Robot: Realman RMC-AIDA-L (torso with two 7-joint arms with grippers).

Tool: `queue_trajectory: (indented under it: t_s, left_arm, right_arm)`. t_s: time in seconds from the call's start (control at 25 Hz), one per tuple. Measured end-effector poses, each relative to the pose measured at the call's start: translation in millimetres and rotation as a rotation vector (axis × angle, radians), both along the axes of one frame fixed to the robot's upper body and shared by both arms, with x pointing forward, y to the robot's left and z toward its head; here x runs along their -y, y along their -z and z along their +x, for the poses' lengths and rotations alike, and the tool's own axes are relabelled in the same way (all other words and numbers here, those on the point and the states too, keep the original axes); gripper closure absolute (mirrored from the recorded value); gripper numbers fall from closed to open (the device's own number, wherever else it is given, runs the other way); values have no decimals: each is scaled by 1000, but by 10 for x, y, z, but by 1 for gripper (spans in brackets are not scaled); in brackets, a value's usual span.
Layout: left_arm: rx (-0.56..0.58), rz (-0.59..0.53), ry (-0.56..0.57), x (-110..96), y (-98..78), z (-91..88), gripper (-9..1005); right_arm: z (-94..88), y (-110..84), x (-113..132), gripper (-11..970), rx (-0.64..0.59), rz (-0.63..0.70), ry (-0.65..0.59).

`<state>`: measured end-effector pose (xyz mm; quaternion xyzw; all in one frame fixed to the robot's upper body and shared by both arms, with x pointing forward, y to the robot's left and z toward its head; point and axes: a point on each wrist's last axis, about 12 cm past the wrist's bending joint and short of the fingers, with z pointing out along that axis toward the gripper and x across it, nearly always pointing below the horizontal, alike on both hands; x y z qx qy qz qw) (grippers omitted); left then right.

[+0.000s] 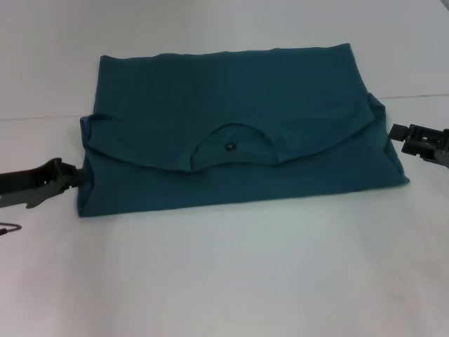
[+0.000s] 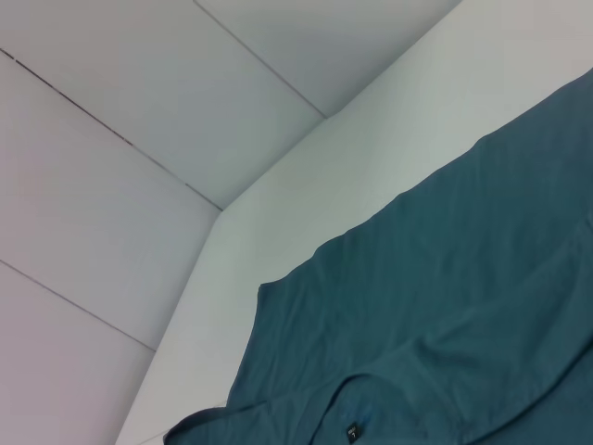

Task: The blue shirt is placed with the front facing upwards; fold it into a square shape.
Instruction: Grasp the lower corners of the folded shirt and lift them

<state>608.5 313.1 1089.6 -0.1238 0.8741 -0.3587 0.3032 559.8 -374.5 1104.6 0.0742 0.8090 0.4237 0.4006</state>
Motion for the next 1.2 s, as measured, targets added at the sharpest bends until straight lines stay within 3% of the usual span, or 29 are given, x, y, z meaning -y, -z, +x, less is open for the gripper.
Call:
queue_trajectory:
  t_s: [0.36, 0.8, 1.2]
  left_arm:
    - [-70, 33, -68, -27, 78, 12, 785]
    - [-83, 55, -92, 63, 160, 88, 324]
    - [-78, 75, -118, 60, 187, 114, 296]
  right_arm:
    - [15, -12, -8, 241, 3, -1, -4]
    - [17, -11, -3, 241, 3, -2, 0]
    - [19, -11, -8, 241, 4, -1, 0]
